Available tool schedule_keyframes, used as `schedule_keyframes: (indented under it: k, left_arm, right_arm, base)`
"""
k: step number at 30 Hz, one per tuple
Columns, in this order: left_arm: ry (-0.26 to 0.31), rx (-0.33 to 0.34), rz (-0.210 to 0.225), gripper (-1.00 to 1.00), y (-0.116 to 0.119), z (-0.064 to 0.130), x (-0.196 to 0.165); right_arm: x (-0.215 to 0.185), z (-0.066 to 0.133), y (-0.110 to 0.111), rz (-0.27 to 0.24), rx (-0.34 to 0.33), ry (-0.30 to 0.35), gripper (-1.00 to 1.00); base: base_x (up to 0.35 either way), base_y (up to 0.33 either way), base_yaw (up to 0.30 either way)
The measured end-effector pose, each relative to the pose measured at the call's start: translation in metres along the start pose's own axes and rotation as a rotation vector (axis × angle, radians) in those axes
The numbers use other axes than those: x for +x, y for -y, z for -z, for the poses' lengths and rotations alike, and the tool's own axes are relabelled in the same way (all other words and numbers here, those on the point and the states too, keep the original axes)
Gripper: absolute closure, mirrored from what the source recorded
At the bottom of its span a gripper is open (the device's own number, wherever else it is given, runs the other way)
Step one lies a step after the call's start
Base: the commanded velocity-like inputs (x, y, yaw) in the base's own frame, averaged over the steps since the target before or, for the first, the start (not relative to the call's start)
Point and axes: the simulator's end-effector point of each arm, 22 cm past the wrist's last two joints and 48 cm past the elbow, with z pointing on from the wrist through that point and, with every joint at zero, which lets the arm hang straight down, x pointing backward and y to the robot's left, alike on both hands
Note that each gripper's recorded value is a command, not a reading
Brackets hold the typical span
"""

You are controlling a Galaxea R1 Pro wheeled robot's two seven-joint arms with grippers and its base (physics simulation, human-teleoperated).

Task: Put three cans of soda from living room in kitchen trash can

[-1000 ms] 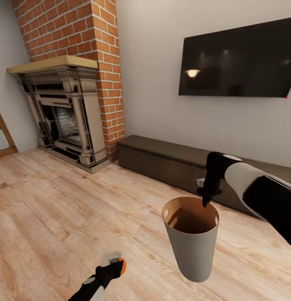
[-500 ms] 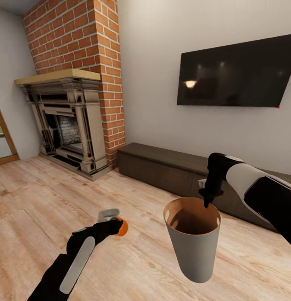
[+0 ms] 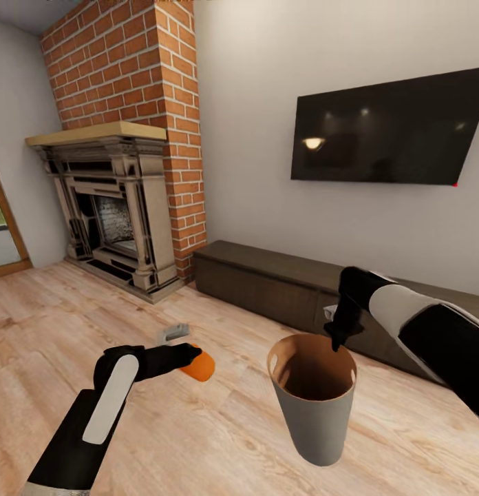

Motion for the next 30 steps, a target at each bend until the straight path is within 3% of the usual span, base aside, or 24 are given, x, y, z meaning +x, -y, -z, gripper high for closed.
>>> schedule_keyframes:
  k: [7,13,18,21,23,28,30]
  left_arm:
    - [0.001,0.043,0.015,1.0,0.019,0.008,-0.018]
    - [0.011,0.052,0.012,1.0,0.027,0.017,-0.033]
    - [0.016,0.059,0.01,1.0,0.035,0.022,-0.044]
    - [0.018,0.061,0.009,1.0,0.039,0.025,-0.05]
    - [0.018,0.062,0.008,1.0,0.042,0.027,-0.054]
    - [0.019,0.065,0.007,1.0,0.048,0.032,-0.063]
    - [0.019,0.065,0.006,1.0,0.049,0.035,-0.067]
  right_arm:
    - [-0.037,0.007,0.006,-0.09,0.075,0.134,1.0]
    - [-0.049,0.019,0.002,-0.124,0.082,0.164,1.0]
    - [-0.044,0.008,0.004,-0.107,0.114,0.142,1.0]
    - [-0.036,-0.019,-0.004,-0.094,0.114,0.129,1.0]
    - [-0.036,-0.02,-0.006,-0.092,0.113,0.132,1.0]
    - [-0.034,-0.038,-0.019,-0.133,0.056,0.162,1.0]
    - [-0.034,-0.042,-0.017,-0.148,0.068,0.173,1.0]
  base:
    - [0.0,0.0,0.0]
    - [0.0,0.0,0.0]
    - [0.0,0.0,0.0]
    - [0.0,0.0,0.0]
    - [0.0,0.0,0.0]
    - [0.0,0.0,0.0]
    - [0.0,0.0,0.0]
